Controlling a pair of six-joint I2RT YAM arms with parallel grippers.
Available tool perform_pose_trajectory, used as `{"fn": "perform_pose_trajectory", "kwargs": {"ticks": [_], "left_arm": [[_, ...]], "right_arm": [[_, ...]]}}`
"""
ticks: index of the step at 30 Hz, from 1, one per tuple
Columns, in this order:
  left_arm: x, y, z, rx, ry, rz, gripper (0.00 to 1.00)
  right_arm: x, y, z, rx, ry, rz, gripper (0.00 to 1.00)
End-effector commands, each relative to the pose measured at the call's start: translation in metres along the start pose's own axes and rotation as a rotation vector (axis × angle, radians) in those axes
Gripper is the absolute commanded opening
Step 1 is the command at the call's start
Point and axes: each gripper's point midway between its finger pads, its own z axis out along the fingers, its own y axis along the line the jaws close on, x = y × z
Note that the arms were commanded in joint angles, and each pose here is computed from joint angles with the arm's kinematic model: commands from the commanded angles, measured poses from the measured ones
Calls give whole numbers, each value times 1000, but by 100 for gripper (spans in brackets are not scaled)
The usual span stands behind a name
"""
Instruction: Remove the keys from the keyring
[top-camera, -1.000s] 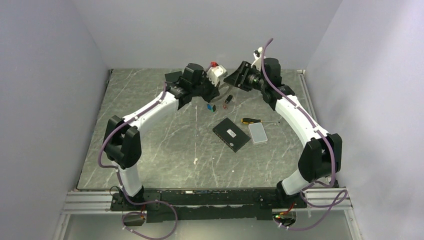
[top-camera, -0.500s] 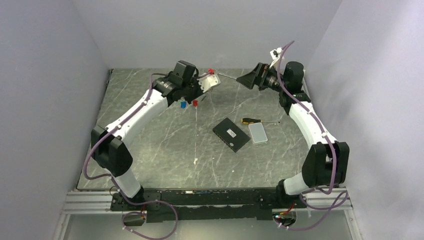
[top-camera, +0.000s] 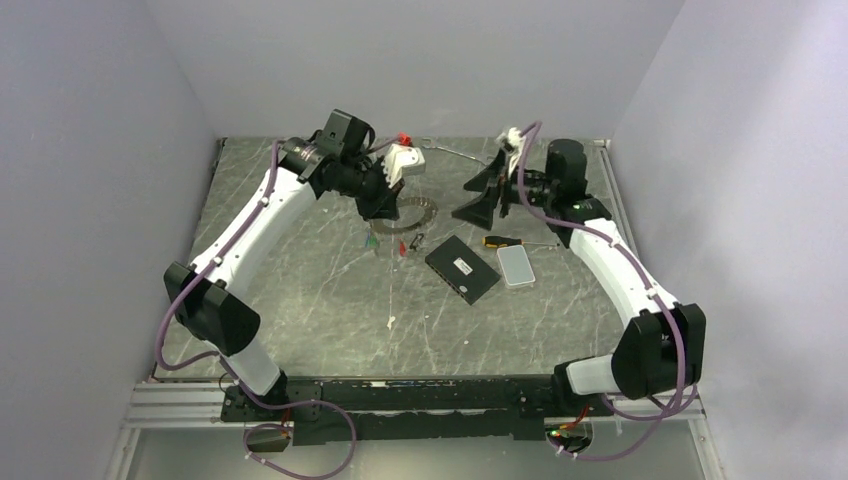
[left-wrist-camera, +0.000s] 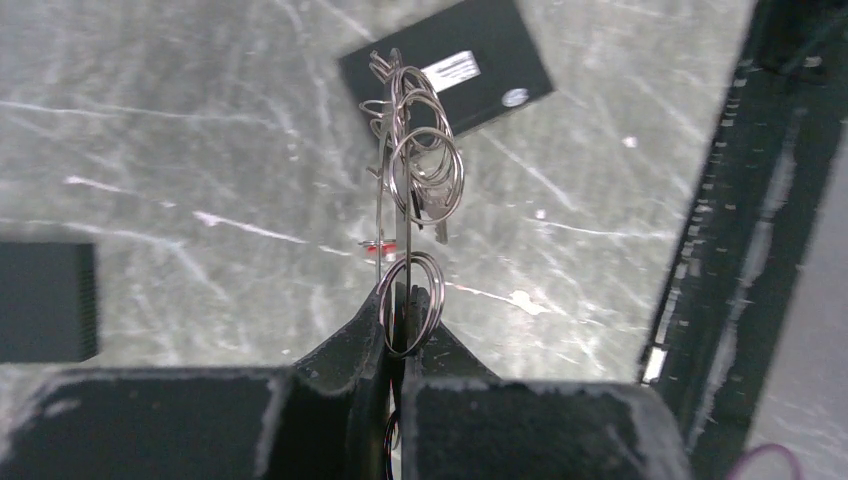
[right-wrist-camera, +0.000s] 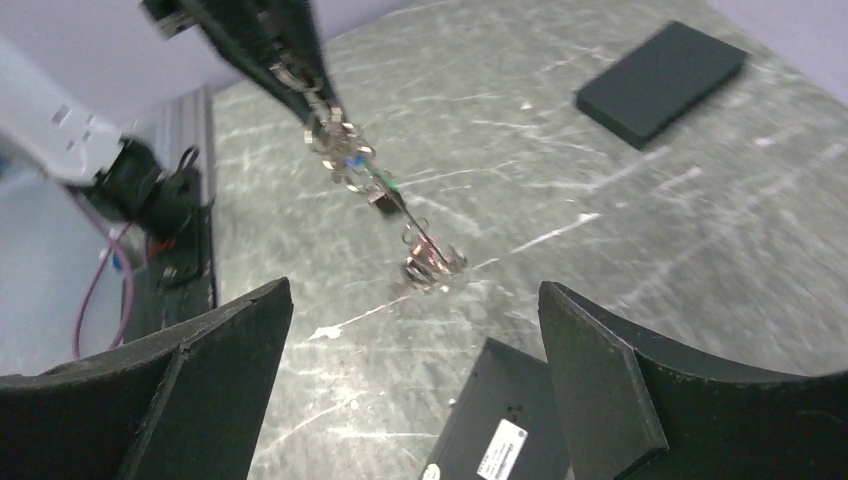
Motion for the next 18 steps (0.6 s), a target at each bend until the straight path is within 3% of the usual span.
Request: {"fn": "perform_pose_trajectory", "kwargs": {"ticks": [1, 12, 18], "left_arm": [[-25, -46, -23, 194, -131, -36, 0], [-30, -78, -24, 447, -183, -114, 0], [-29, -80, -20, 487, -175, -143, 0]], "right_arm": [[4, 40, 6, -138, 31, -186, 96], [16, 77, 17, -281, 42, -184, 81], [23, 93, 29, -343, 67, -167, 68]]}}
